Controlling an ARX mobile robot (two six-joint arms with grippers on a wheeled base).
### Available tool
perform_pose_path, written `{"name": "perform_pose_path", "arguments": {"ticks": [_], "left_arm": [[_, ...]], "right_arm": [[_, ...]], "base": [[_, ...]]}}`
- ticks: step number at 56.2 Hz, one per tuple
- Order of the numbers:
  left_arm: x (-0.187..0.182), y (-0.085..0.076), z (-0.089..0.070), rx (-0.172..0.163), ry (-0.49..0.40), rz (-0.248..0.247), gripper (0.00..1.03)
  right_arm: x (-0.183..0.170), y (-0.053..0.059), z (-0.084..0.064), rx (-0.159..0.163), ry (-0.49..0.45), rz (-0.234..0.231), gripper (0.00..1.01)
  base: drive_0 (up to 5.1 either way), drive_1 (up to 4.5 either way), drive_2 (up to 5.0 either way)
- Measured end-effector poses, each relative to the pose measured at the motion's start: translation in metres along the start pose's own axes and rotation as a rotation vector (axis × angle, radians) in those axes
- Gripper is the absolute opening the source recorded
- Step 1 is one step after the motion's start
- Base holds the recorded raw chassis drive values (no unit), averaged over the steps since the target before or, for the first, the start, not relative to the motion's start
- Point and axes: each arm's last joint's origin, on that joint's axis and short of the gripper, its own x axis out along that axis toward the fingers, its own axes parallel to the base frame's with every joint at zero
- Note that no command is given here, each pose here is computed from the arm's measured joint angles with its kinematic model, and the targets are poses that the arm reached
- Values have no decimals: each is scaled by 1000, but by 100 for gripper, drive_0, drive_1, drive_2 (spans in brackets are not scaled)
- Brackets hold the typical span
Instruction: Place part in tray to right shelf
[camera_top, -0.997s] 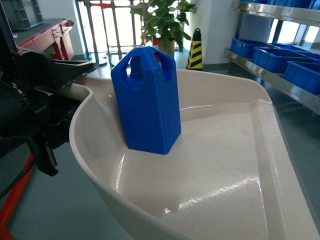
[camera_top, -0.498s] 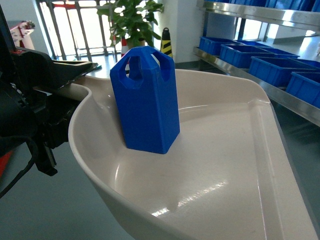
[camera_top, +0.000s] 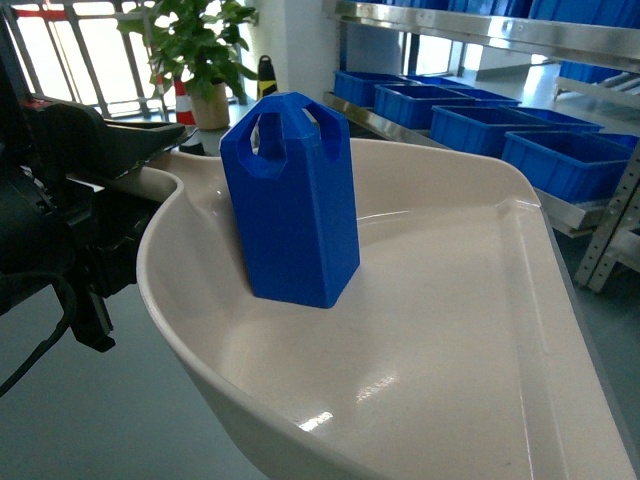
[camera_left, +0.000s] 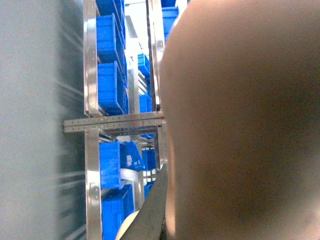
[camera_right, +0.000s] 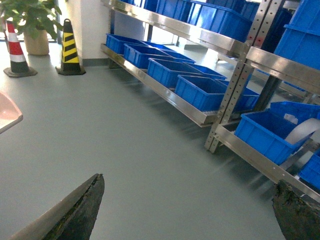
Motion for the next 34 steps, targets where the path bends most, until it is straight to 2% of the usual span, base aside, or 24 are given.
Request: {"name": "perform_pose_path", "arguments": {"ticks": [34], "left_arm": [[0, 0, 0, 0, 0, 0, 14]], "right_arm": [[0, 0, 0, 0, -1, 0, 98]], "base": [[-144, -144, -144]]}}
